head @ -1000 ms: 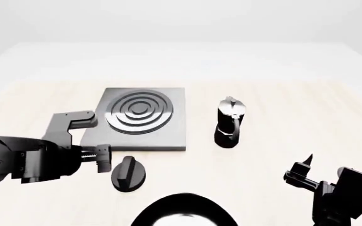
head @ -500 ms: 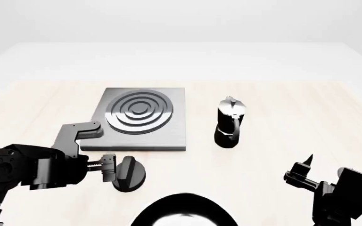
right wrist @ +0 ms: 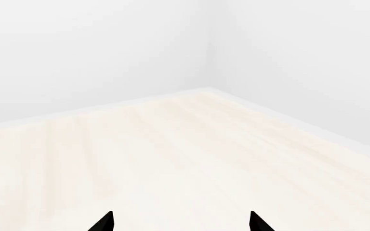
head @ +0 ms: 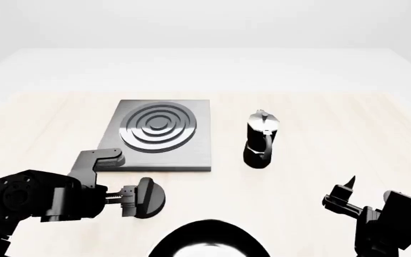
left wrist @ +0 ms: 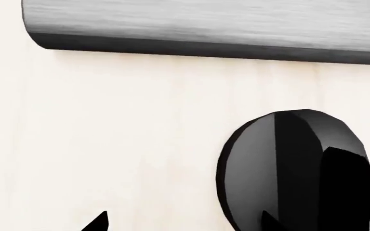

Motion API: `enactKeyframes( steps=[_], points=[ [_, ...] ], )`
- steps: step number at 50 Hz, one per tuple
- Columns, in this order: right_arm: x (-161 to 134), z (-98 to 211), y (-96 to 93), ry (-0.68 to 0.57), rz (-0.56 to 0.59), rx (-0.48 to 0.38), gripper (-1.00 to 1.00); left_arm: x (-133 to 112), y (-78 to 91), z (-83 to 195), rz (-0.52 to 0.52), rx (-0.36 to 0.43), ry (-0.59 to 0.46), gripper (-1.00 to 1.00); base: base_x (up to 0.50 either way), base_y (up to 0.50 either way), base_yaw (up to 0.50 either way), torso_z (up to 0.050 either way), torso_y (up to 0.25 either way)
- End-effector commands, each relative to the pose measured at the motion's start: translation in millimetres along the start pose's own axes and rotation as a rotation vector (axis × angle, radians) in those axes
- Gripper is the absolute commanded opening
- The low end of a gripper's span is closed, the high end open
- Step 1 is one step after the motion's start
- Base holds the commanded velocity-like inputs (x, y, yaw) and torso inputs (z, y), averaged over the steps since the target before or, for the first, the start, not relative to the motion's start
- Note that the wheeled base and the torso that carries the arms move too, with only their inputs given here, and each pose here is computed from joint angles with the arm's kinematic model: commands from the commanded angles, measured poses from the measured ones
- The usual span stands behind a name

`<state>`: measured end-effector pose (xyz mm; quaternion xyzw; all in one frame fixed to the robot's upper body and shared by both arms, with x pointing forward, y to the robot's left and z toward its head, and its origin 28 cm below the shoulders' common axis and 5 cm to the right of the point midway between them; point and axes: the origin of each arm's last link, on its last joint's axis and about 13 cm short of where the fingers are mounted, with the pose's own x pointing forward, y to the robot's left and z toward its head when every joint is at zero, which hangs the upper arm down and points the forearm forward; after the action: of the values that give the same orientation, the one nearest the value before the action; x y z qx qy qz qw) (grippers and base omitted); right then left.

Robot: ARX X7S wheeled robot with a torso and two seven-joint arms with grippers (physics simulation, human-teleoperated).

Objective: Turn on the stove and put the frying pan on it.

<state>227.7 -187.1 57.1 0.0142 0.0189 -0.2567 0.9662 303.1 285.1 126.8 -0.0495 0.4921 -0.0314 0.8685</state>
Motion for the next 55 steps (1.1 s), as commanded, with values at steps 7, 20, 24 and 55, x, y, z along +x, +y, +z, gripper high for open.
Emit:
enactKeyframes(
  steps=[7, 20, 24, 55],
  points=[
    [1, 0, -0.1, 0.000, 0.001, 0.002, 1.00, 6, 1.2, -1, -0.003, 0.002, 0.013, 1.00, 0.00, 0.00, 0.00, 0.000, 0.000],
    [1, 0, -0.2, 0.000, 0.001, 0.002, 1.00, 8, -4.3, -5, -0.040, 0.026, 0.018, 1.00, 0.00, 0.00, 0.00, 0.000, 0.000],
    [0, 0, -0.3, 0.000, 0.002, 0.002, 1.00, 11, -8.2, -6, -0.067, 0.043, 0.022, 1.00, 0.00, 0.00, 0.00, 0.000, 0.000],
    [0, 0, -0.3, 0.003, 0.002, 0.005, 1.00, 5, -20.0, -6, -0.179, 0.118, 0.026, 1.00, 0.00, 0.00, 0.00, 0.000, 0.000]
  ],
)
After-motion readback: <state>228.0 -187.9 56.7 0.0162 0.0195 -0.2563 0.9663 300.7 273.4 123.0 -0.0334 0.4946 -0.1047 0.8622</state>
